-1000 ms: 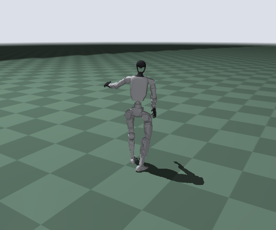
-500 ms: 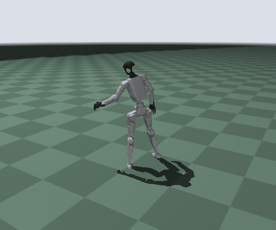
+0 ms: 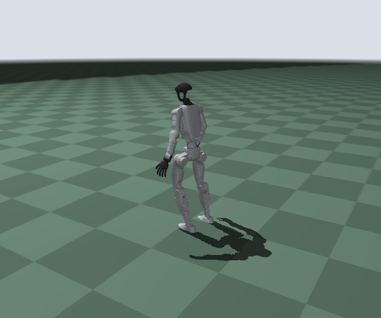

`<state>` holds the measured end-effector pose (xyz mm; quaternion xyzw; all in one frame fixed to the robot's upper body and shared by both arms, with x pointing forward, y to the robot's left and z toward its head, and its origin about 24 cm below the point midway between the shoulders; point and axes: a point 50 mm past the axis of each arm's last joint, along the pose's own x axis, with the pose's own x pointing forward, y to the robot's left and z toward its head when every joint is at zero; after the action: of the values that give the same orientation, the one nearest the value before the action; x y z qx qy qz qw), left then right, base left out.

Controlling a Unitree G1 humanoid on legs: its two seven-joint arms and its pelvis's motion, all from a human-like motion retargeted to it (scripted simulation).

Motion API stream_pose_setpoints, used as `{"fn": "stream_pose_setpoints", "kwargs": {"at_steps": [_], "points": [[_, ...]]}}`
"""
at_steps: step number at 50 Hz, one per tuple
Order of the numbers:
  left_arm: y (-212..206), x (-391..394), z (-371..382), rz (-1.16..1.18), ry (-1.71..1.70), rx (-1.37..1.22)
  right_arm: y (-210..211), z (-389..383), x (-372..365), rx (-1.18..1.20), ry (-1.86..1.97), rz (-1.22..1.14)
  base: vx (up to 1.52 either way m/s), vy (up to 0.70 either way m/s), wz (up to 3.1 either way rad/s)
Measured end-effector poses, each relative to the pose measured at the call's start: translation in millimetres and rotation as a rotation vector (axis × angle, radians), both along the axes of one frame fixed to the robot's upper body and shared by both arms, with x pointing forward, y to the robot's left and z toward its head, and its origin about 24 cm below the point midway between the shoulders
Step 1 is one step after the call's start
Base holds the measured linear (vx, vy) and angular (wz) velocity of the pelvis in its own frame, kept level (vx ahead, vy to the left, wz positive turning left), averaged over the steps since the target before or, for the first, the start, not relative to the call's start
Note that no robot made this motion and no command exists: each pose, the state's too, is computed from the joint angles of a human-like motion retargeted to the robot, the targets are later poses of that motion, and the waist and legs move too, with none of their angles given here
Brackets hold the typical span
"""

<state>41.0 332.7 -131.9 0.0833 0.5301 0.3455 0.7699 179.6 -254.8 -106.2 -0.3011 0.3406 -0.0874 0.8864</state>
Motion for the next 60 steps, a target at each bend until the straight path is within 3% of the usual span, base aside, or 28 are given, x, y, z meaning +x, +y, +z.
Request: {"fn": "stream_pose_setpoints", "kwargs": {"at_steps": [8,20,40,50,60], "points": [[-28,-1,-15,-0.190,0.151,-0.062,9,-14,-23,0.025,0.075,0.029,0.04,-0.18,0.42],[-15,72,9,-0.465,0.031,0.122,38,-38,-68,0.032,0.230,0.147,0.00,-0.17,0.53],[1,115,32,-0.439,-0.008,0.248,-17,-30,-93,-0.041,0.273,-0.065,0.01,-0.31,-0.18],[-44,115,10,-0.505,-0.042,0.095,-43,-29,-119,-0.017,0.341,-0.189,0.06,-0.39,-0.51],[-91,104,-9,-0.702,-0.011,-0.047,-38,-21,-87,0.026,0.250,-0.107,0.10,-0.20,-1.31]]}}
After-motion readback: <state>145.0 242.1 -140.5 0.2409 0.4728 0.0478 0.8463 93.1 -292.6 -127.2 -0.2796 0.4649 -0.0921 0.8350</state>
